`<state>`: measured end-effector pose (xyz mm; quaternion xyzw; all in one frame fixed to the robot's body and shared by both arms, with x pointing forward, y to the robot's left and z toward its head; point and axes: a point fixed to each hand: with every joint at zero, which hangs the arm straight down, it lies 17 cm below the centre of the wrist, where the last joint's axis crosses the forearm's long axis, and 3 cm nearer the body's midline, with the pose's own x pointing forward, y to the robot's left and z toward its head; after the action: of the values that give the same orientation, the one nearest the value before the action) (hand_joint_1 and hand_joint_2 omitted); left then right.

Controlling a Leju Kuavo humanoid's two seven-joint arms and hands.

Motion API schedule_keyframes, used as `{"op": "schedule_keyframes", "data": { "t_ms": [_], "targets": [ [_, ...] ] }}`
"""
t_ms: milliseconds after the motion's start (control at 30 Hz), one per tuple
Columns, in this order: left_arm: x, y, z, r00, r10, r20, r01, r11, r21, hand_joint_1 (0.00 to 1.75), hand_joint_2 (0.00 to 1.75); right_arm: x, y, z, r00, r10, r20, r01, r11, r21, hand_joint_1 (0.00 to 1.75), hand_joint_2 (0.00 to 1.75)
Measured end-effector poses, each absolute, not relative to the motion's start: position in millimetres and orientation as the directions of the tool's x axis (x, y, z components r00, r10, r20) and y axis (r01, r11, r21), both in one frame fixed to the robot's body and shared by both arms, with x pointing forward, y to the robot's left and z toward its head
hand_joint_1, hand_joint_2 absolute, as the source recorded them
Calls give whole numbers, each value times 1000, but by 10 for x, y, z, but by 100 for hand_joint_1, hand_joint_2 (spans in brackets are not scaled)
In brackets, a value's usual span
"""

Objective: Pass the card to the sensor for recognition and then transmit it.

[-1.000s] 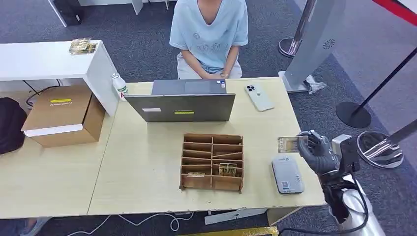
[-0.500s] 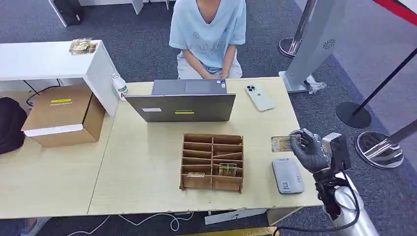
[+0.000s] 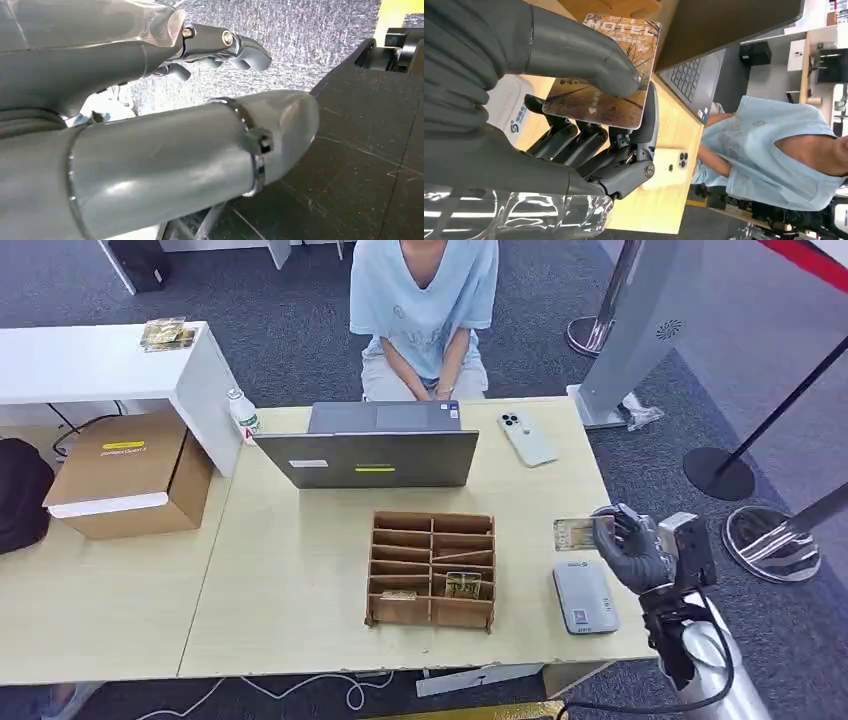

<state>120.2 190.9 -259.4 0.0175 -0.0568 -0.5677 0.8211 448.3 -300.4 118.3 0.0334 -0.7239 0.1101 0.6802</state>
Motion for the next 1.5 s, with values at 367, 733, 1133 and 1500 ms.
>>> {"op": "schedule_keyframes", "data": {
  "t_ms": [367, 733, 1133, 1500],
  "targets": [
    [1216, 1908, -2590, 348, -935, 75, 931, 354, 93, 0, 0, 4486, -3062, 1056, -43, 104, 994, -186, 976, -110, 175, 175],
    [1264, 1889, -2570, 336, -939, 79, 935, 342, 89, 0, 0, 4486, -3119, 899, -8, 158, 987, -163, 974, -157, 175, 175],
    [1261, 1881, -2565, 315, -946, 77, 943, 321, 85, 0, 0, 4440, -3110, 778, 16, 206, 978, -161, 966, -201, 175, 175],
    [1273, 1876, -2562, 292, -954, 76, 950, 298, 91, 0, 0, 4333, -3197, 649, 44, 219, 975, -142, 967, -211, 175, 175]
  ]
}}
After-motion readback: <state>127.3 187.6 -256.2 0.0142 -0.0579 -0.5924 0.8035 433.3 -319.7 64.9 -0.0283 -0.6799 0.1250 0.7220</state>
